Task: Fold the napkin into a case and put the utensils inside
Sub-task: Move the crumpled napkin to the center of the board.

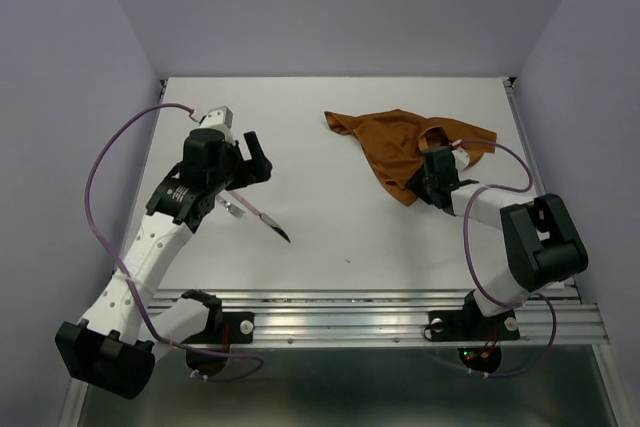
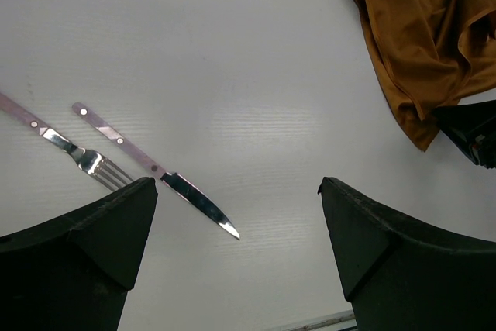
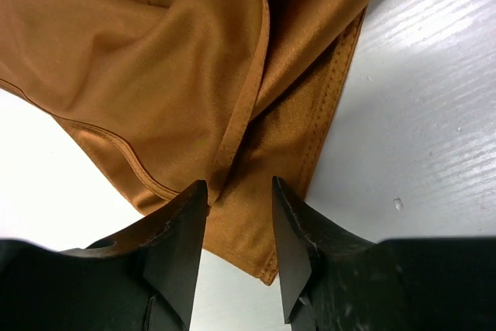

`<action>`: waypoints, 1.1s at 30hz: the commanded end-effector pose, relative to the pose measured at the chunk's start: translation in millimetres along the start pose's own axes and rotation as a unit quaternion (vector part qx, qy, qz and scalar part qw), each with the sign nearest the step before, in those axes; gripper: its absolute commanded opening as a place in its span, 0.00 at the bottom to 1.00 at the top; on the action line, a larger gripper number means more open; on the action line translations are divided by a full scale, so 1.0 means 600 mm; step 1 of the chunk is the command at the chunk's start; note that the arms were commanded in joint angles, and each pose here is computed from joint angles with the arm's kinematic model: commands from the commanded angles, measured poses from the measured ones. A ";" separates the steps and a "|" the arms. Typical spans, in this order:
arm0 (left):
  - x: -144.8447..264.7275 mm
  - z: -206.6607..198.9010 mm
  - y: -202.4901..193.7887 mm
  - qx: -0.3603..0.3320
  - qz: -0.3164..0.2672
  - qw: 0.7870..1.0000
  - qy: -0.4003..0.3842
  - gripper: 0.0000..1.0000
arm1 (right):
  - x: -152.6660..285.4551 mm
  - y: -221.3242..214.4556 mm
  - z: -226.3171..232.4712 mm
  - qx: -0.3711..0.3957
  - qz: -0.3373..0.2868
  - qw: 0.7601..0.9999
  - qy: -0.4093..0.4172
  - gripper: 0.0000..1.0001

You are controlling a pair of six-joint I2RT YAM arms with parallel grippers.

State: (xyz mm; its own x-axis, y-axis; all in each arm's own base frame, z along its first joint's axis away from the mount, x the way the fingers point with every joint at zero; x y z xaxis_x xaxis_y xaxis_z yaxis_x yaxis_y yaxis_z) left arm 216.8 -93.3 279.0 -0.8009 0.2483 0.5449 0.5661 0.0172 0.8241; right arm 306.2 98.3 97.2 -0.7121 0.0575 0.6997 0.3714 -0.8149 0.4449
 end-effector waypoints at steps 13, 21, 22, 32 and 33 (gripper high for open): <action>0.017 0.003 -0.005 -0.012 -0.011 1.000 -0.002 0.98 | -0.024 0.023 0.059 -0.005 -0.007 0.999 0.049 0.41; 0.013 0.003 -0.004 -0.011 -0.010 1.000 -0.002 0.98 | -0.008 0.029 0.068 -0.013 -0.009 0.998 0.065 0.09; 0.011 0.003 -0.006 -0.011 -0.009 1.000 -0.002 0.98 | -0.003 0.032 0.071 -0.012 -0.011 0.998 0.068 0.05; -0.054 -0.018 0.024 0.024 -0.008 0.999 -0.029 0.95 | 0.108 0.054 0.079 0.004 0.015 0.994 0.107 0.01; -0.062 -0.022 0.029 0.029 -0.006 0.999 -0.038 0.94 | 0.130 0.048 0.062 0.007 0.028 0.994 0.109 0.01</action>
State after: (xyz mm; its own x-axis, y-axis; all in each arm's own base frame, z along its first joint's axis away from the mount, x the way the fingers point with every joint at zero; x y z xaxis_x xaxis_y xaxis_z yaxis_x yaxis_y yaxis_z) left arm 231.2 -101.4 263.4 -0.7723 0.2629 0.5783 0.6048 0.0255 0.7960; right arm 310.7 105.3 168.5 -0.8114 -0.0587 0.5816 0.3720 -0.8193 0.4363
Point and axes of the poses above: each gripper's point midway between its finger pads, its own x axis back along the fingers, its own z axis along the line the jaws close on, y = z × x, the point moved 9 cm from there along x, back along the fingers, and after that the axes turned 15 degrees about -x, right-handed, at the moved point
